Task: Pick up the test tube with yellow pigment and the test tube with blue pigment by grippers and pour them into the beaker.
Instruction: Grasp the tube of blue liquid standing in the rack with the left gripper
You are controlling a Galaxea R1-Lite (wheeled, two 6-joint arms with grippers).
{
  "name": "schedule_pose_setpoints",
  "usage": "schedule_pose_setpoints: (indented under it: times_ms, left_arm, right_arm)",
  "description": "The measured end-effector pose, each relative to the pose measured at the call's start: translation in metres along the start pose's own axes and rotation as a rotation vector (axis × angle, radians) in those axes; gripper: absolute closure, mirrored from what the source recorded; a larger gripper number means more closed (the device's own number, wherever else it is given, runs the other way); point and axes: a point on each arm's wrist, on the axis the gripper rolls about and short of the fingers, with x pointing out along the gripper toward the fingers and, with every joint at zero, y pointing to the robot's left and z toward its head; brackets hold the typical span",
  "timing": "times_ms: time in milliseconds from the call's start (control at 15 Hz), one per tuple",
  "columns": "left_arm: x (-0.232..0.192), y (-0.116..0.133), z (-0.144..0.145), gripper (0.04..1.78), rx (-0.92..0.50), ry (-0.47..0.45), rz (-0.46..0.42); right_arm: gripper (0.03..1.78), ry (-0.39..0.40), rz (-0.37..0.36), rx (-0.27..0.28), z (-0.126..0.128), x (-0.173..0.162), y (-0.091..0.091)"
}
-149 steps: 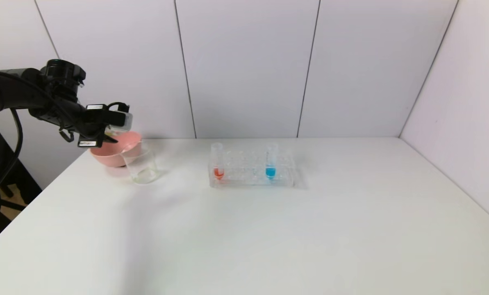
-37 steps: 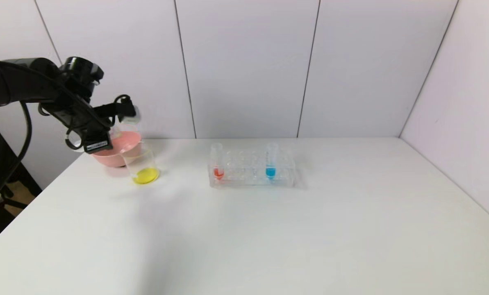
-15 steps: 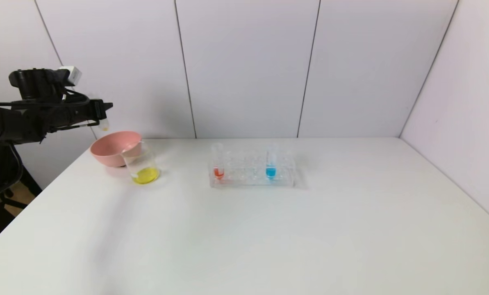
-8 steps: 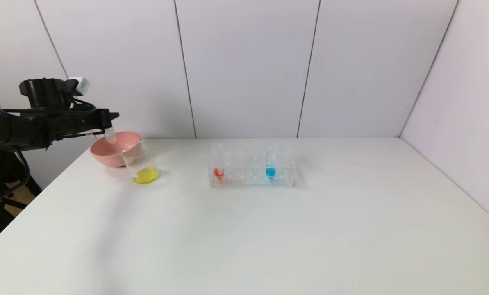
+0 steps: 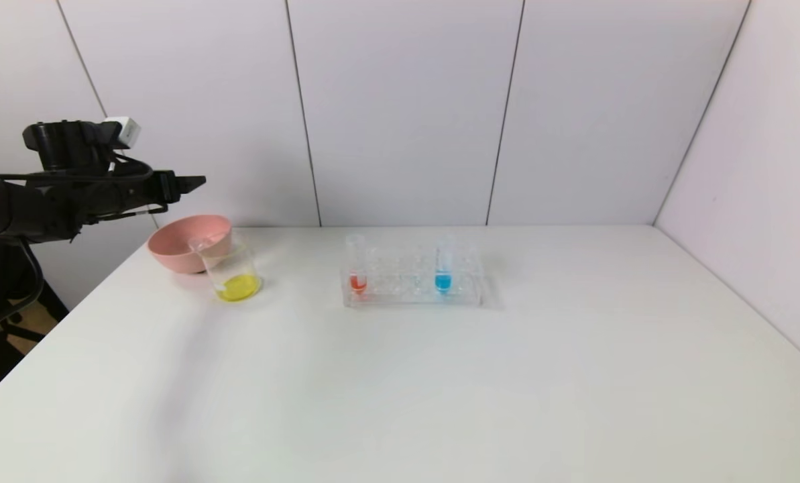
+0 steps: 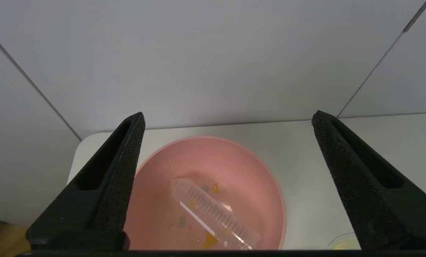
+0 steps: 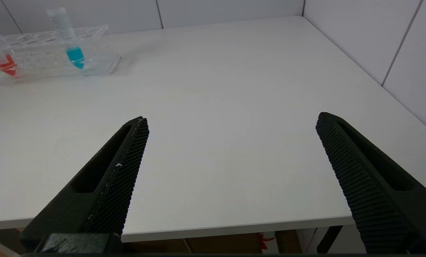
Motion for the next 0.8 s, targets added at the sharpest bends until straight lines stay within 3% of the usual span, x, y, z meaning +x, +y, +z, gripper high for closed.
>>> schedule_pose_setpoints:
  times_ms: [267,800]
  left_arm:
    - [-0.011,-0.021,0.032,0.04,0.041,-0.123,0.039]
    - [-0.081,-0.076,0.071,0.04,0.046,-0.161,0.105]
  right_arm:
    - [0.10,0.000,0.000,0.000,0.000,0.000,0.000]
    - [0.10,0.000,0.000,0.000,0.000,0.000,0.000]
